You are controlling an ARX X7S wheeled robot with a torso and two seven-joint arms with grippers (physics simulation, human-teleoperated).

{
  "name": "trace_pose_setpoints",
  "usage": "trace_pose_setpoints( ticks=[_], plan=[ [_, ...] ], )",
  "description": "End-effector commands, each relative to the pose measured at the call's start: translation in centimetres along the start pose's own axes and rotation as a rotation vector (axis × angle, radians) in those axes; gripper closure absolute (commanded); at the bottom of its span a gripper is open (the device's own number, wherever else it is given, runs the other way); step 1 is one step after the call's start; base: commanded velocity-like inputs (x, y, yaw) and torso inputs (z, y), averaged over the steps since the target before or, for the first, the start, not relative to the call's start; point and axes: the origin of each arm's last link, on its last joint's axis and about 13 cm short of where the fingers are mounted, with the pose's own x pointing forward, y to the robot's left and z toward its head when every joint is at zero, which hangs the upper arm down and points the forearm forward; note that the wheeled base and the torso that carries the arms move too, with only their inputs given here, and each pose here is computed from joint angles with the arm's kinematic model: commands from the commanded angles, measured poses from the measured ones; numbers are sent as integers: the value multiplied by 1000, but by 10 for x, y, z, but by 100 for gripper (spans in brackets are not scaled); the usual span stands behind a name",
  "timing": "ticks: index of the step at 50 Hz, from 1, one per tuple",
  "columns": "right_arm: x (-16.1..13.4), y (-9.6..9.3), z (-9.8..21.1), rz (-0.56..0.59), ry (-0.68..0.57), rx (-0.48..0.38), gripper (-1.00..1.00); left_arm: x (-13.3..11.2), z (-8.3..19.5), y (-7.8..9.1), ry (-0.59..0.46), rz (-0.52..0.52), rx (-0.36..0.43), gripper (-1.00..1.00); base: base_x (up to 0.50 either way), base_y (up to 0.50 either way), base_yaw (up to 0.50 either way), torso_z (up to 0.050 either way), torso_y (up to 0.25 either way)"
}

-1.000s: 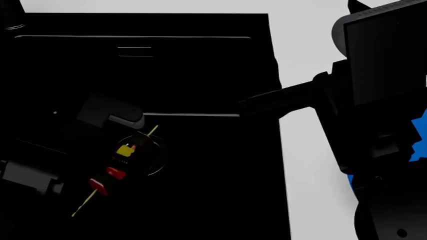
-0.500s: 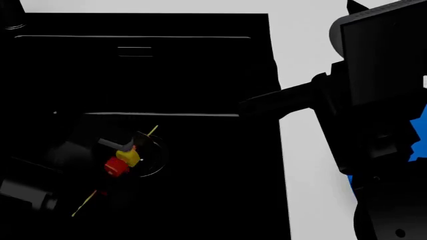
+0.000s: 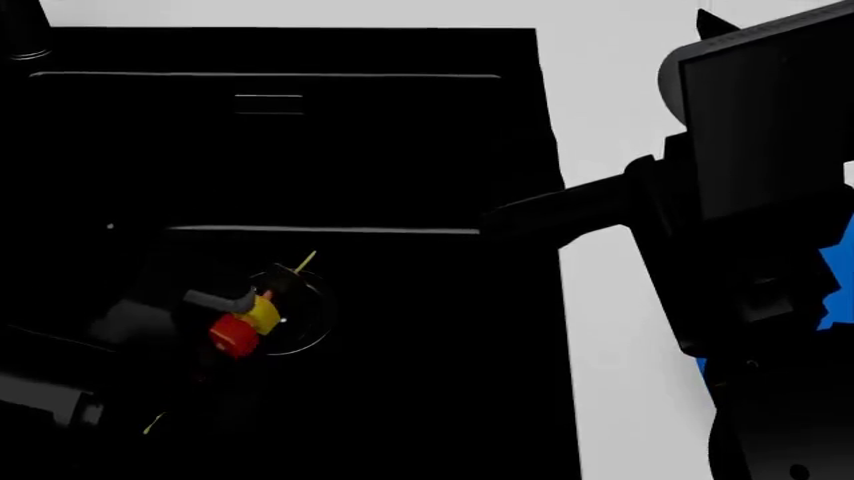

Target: Pick the skewer from the sink and place it on the plate located on the counter

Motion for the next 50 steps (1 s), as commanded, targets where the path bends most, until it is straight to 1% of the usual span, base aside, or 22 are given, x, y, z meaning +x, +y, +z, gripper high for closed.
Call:
trace_pose_setpoints(
  ticks=[1, 7, 12, 16, 17, 19, 21, 28, 32, 37, 38, 39, 42, 46, 50],
  plan=[
    [1, 0, -1, -6, 5, -2, -100, 6, -25, 10, 64, 31, 25, 100, 0, 4, 5, 0, 0],
    [1, 1, 0, -3, 4, -4, -100, 6, -22, 10, 47, 26, 31, 100, 0, 2, 2, 0, -5],
    [1, 0, 2, -4, -1, -7, -100, 4, -13, 11, 4, 22, 32, 100, -5, 3, 3, -3, -2],
    [1, 0, 4, -6, -5, -6, -100, 0, 1, 12, -64, 17, 32, 100, 0, 2, 3, 0, -3],
    [1, 0, 4, -6, -7, -5, -100, 0, 6, 12, -109, 4, 17, 100, 0, 0, 0, 0, 0],
    [1, -1, 3, -7, -8, -3, -100, -2, 7, 10, -154, -1, 9, 100, 0, 0, 2, 0, 0],
    [2, -1, 2, -8, -5, -1, -100, -9, 3, 8, -165, -6, 10, 100, 0, 0, 0, 0, 0],
    [1, -1, 2, -10, -9, 6, -100, -37, -2, 2, -262, -9, 7, 100, -1, 1, 2, 0, -1],
    [0, -2, 2, -12, -10, 9, -100, -56, -7, -6, -319, -26, 29, 100, -3, 2, 3, -3, -5],
    [-1, -2, 3, -5, -18, 19, -100, -85, -11, -16, -422, -58, 45, 100, -4, 3, 7, -7, -9],
    [-1, -2, 3, 1, -23, 25, -100, -94, -11, -20, -454, -106, 13, 100, 0, 3, 6, -13, -22],
    [-2, -2, 4, 14, -29, 38, -100, -99, -12, -22, -468, -114, 28, 100, 0, 3, 4, -14, -24],
    [-5, -2, 6, 67, -37, 85, -100, -108, -14, -26, -497, -139, 29, 100, 0, 3, 5, -13, -23],
    [-7, -4, 7, 97, -42, 99, -100, -121, -16, -30, -541, -171, 30, 100, -3, 3, 7, -8, -18],
    [-8, -5, 7, 102, -43, 106, -100, -125, -19, -35, -555, -203, 38, 100, 0, 3, 6, -8, -14]
  ],
)
